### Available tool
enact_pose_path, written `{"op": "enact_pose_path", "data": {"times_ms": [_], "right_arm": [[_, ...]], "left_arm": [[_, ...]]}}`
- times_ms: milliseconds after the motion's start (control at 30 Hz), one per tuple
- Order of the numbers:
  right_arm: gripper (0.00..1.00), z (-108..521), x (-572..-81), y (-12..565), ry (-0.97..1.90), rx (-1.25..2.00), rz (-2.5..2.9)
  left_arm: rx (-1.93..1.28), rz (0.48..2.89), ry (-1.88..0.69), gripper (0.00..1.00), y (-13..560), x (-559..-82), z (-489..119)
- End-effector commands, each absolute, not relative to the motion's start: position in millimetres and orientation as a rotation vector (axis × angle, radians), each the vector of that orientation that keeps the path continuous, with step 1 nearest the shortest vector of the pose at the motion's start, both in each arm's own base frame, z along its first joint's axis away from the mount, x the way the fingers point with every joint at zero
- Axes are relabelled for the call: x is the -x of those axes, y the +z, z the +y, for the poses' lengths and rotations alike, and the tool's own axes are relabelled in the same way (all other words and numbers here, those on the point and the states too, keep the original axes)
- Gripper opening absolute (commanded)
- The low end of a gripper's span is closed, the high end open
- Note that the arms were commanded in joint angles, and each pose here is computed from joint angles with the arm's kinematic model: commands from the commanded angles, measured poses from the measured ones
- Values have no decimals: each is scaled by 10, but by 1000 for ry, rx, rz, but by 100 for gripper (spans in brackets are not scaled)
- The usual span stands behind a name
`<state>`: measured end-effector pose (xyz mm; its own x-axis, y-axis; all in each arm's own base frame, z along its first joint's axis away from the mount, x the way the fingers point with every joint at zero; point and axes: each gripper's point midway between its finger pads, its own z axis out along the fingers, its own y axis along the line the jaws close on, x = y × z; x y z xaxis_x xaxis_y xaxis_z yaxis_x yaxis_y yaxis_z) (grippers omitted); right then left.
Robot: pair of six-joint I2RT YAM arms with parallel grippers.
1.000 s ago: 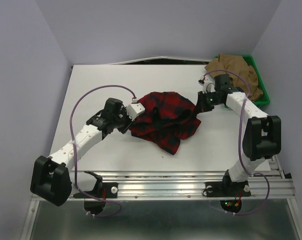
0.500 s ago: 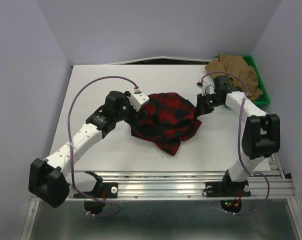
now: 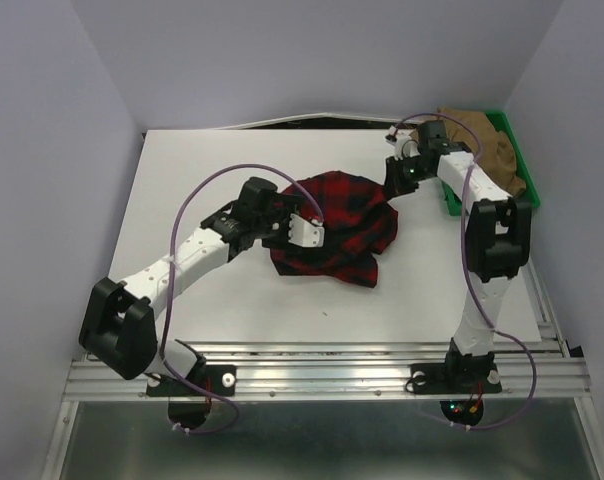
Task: Fold and stack the skirts
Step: Flatten the skirt out
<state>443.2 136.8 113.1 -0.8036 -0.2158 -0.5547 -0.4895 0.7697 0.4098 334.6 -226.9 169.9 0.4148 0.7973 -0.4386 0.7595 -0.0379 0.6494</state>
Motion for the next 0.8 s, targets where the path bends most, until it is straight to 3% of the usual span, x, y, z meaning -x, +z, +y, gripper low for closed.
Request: {"op": "enact_pose_path", "data": {"times_ms": [0,100,400,433,600,733,767], "right_arm": [[12,1534,-4830,1422,721,572,2371],[17,1711,-5049,1690,720,604,2290],[84,1650,-5204,2128,588,596,2212],[98,1540,-5187,2158,565,578,2213],[100,1062,-4924,2348,502,510,2221],[100,874,-4577,2445,463,593,2223],[100,878,-4488,2452,467,614,2223]], "left_arm": [[-1881,1103,157,84,2004,-3554,-2458],[-1883,1077,161,84,2039,-3612,-2515],[-1963,1030,72,85,1975,-3710,-2824],[-1973,1038,55,84,1958,-3718,-2847],[-1987,1109,-52,77,1864,-3824,-3018],[-2033,1162,-92,46,1750,-3816,-3006],[-2038,1157,-99,44,1769,-3799,-3008]]}}
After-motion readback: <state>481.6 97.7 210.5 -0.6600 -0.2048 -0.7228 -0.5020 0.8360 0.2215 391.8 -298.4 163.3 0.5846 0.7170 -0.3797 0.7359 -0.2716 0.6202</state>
